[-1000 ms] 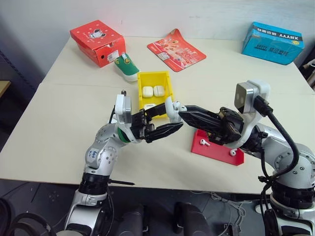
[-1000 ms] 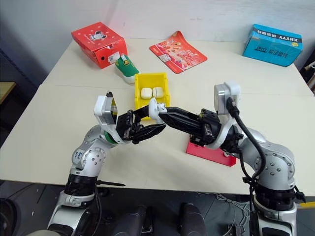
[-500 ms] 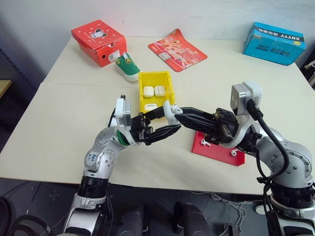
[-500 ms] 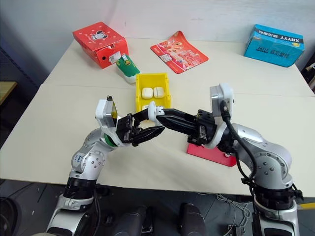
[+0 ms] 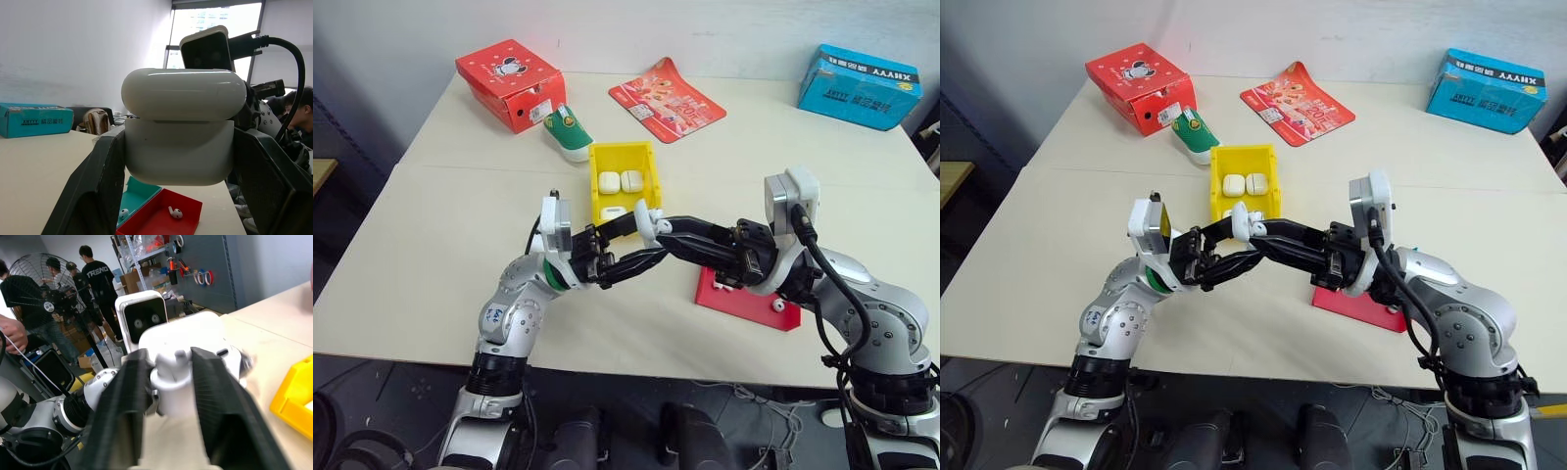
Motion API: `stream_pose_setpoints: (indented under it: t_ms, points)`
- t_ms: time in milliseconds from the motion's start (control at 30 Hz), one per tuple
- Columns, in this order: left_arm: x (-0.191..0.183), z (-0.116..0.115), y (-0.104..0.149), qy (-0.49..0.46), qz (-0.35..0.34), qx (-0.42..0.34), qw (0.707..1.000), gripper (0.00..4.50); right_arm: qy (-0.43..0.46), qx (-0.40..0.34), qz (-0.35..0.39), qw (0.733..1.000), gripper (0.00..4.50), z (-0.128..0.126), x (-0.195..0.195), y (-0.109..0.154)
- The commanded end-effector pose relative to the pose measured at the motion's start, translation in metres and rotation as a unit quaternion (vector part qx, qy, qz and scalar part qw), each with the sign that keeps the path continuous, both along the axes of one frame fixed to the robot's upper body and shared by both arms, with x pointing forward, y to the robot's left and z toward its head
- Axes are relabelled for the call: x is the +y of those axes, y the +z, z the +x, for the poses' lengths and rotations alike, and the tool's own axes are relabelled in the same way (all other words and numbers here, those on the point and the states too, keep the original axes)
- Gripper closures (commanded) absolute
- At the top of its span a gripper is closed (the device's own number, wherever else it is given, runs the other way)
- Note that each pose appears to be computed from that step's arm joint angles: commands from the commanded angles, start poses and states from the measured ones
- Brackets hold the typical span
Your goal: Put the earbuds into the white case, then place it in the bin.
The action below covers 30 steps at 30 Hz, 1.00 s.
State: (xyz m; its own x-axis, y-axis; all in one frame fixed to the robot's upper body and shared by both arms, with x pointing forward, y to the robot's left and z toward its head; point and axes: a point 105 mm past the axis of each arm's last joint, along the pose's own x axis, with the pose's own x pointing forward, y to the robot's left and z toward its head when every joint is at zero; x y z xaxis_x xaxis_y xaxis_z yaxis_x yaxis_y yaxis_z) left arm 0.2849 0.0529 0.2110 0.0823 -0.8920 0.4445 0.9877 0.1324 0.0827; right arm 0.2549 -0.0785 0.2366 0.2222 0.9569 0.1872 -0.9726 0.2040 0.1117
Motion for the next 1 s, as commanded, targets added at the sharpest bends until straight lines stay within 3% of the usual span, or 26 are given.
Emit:
stream_pose_setpoints:
  t_ms: [33,133,300,400,467,567,667,1000]
  points:
    - [-0.004,-0.016,0.023,-0.024,-0.021,-0.056,0.998,1.68,0.029,0.012,-0.016,0.999,1.82,-0.011,-0.001,-0.006]
    - [0.001,-0.014,0.017,-0.019,-0.002,-0.047,0.999,1.68,0.050,0.028,-0.008,0.998,1.02,-0.025,-0.020,0.004]
    - [0.007,-0.008,-0.002,0.015,0.091,-0.058,0.994,1.68,-0.008,0.010,-0.062,0.998,1.02,-0.018,-0.047,0.004]
    - [0.003,-0.004,-0.020,0.030,0.189,-0.085,0.978,1.68,-0.037,-0.038,-0.100,0.994,1.64,-0.011,-0.050,0.006]
    - [-0.002,-0.004,-0.027,0.033,0.223,-0.092,0.970,1.68,-0.034,-0.068,-0.114,0.991,2.33,-0.008,-0.044,0.009]
    - [-0.010,0.002,-0.033,0.053,0.263,-0.099,0.958,1.68,-0.025,-0.105,-0.128,0.986,3.34,-0.004,-0.026,0.013]
    - [-0.015,0.003,-0.035,0.056,0.276,-0.104,0.954,1.68,-0.004,-0.148,-0.188,0.971,4.37,-0.004,-0.012,0.000]
    - [-0.016,0.004,-0.035,0.054,0.269,-0.106,0.956,1.68,-0.013,-0.162,-0.289,0.944,4.48,0.010,0.005,-0.021]
